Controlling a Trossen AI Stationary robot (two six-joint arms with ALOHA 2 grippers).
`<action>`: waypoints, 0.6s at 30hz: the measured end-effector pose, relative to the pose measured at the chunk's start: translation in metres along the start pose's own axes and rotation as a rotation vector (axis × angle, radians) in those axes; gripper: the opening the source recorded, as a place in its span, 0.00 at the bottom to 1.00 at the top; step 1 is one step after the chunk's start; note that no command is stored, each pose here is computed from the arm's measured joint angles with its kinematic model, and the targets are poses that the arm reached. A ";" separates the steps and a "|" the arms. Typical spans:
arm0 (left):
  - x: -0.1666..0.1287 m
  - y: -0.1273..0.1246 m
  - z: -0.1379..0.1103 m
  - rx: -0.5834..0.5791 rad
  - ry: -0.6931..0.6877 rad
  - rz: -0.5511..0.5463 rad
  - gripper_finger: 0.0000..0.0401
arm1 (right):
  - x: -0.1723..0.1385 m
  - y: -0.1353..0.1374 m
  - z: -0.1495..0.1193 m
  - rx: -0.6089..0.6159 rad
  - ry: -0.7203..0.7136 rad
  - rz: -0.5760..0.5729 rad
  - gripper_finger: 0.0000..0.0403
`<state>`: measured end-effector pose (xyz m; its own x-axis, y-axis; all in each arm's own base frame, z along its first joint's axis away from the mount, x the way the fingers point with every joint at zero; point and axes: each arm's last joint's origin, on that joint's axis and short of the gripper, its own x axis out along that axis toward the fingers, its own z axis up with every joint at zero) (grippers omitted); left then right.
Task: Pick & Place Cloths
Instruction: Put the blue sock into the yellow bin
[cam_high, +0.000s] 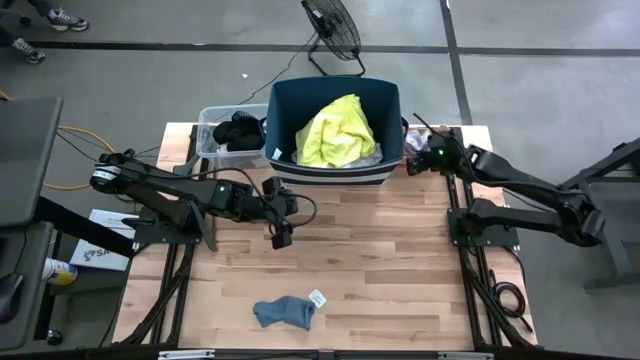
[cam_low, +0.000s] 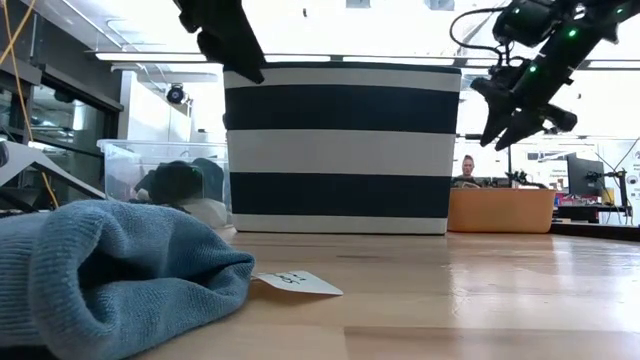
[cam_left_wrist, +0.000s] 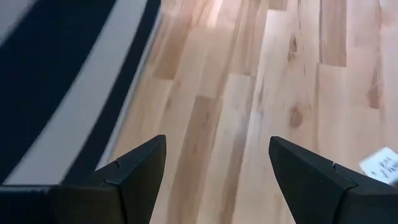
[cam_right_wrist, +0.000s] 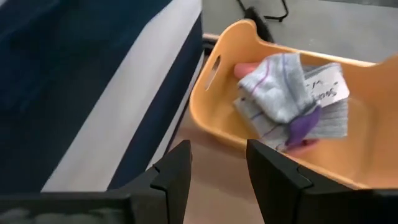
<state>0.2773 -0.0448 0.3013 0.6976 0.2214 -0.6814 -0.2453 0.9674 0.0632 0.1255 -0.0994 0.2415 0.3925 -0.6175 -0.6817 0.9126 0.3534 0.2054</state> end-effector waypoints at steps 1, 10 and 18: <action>0.000 0.000 -0.001 -0.007 0.011 -0.009 0.70 | -0.003 0.000 -0.002 -0.006 0.005 0.007 0.36; 0.000 -0.001 -0.008 -0.075 0.100 -0.075 0.70 | -0.025 0.000 -0.017 -0.017 0.039 0.060 0.36; 0.000 -0.001 -0.008 -0.100 0.112 -0.080 0.70 | -0.044 0.010 -0.032 -0.141 0.062 0.201 0.36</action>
<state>0.2714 -0.0468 0.2954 0.6398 0.1241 -0.7585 -0.2618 0.9630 -0.0633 0.1143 -0.0465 0.2510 0.5532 -0.4818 -0.6796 0.7901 0.5619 0.2448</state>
